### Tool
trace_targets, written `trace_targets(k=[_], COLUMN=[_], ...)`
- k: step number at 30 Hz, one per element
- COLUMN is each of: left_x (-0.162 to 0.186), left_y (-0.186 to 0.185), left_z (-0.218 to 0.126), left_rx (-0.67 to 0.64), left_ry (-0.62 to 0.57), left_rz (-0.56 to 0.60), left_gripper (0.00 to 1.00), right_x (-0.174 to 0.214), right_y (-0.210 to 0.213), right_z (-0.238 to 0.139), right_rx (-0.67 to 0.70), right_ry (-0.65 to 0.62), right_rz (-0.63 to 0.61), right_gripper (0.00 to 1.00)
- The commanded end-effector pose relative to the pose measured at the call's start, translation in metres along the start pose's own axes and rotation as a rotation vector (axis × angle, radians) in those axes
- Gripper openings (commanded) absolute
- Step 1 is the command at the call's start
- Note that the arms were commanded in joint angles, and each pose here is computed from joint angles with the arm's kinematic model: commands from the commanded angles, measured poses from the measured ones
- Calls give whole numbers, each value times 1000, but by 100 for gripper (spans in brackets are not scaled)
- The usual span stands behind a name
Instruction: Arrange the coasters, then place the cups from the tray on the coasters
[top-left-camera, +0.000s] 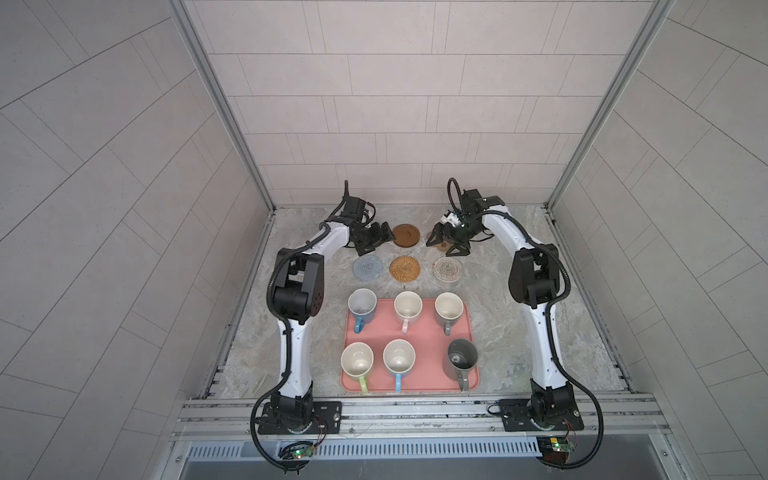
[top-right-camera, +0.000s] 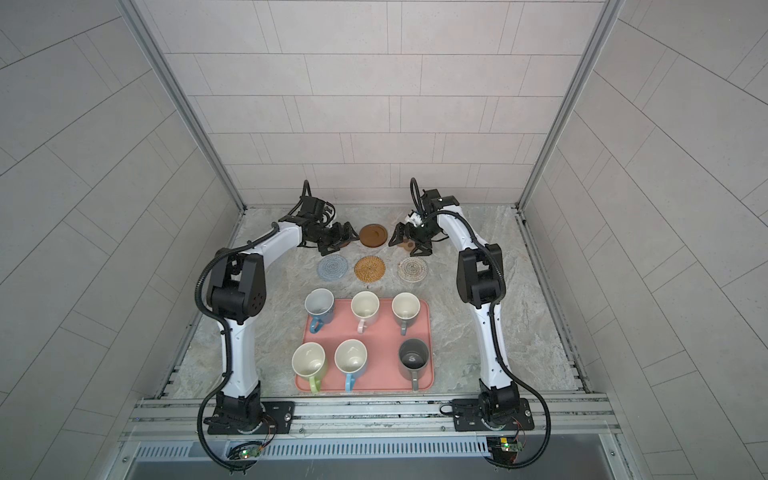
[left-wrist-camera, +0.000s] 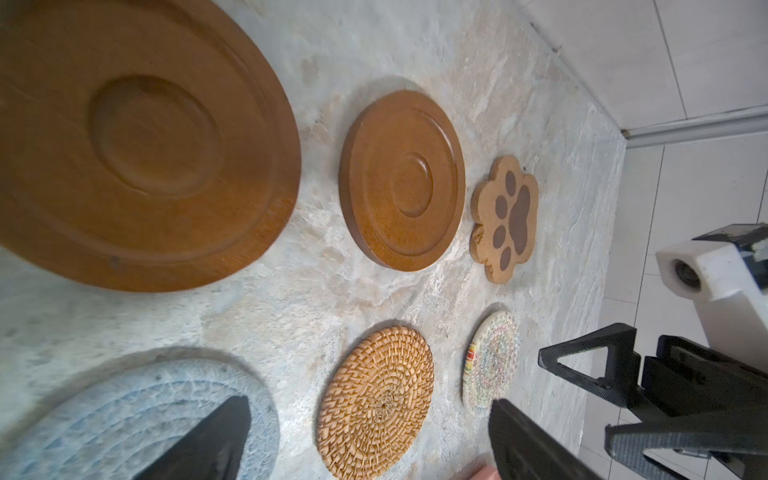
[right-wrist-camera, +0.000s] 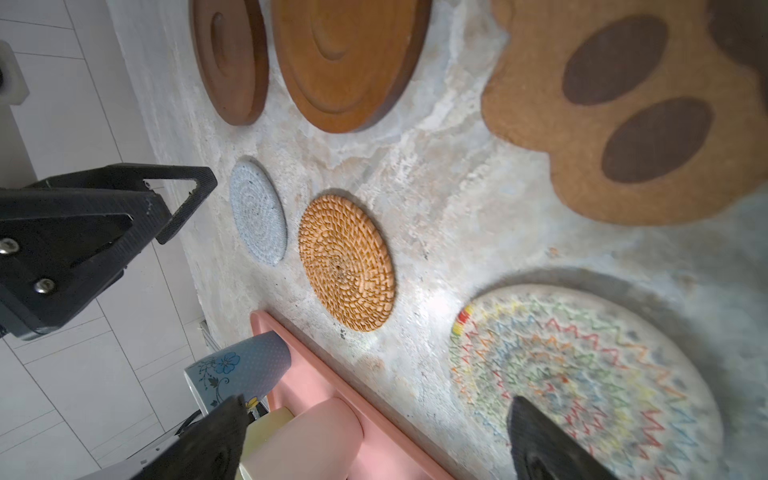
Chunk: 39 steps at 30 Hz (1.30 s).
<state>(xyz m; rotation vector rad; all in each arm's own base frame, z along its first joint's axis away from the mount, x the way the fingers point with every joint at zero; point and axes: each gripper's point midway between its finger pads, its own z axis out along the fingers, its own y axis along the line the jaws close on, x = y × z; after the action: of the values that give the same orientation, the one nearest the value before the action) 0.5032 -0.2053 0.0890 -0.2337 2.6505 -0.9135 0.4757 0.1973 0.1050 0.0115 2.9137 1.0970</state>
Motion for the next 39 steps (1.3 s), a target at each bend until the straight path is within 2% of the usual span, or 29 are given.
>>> trace_targets(k=[1, 12, 23, 32, 39], left_x=[14, 41, 59, 60, 45], left_y=[-6, -2, -12, -13, -18], left_z=[13, 37, 46, 45, 28], left_rx=[25, 40, 53, 35, 1], left_ry=[70, 189, 240, 234, 166], left_rz=[7, -15, -2, 2, 38], left_gripper=[97, 96, 95, 95, 95], right_x=[14, 30, 37, 36, 32], right_y=[7, -5, -12, -16, -19], right_z=[-15, -20, -24, -25, -28], right_rx=[31, 54, 61, 61, 70], right_ry=[-1, 15, 20, 18, 1], right_rz=[-24, 1, 16, 21, 23], right_gripper=[100, 99, 100, 99, 100])
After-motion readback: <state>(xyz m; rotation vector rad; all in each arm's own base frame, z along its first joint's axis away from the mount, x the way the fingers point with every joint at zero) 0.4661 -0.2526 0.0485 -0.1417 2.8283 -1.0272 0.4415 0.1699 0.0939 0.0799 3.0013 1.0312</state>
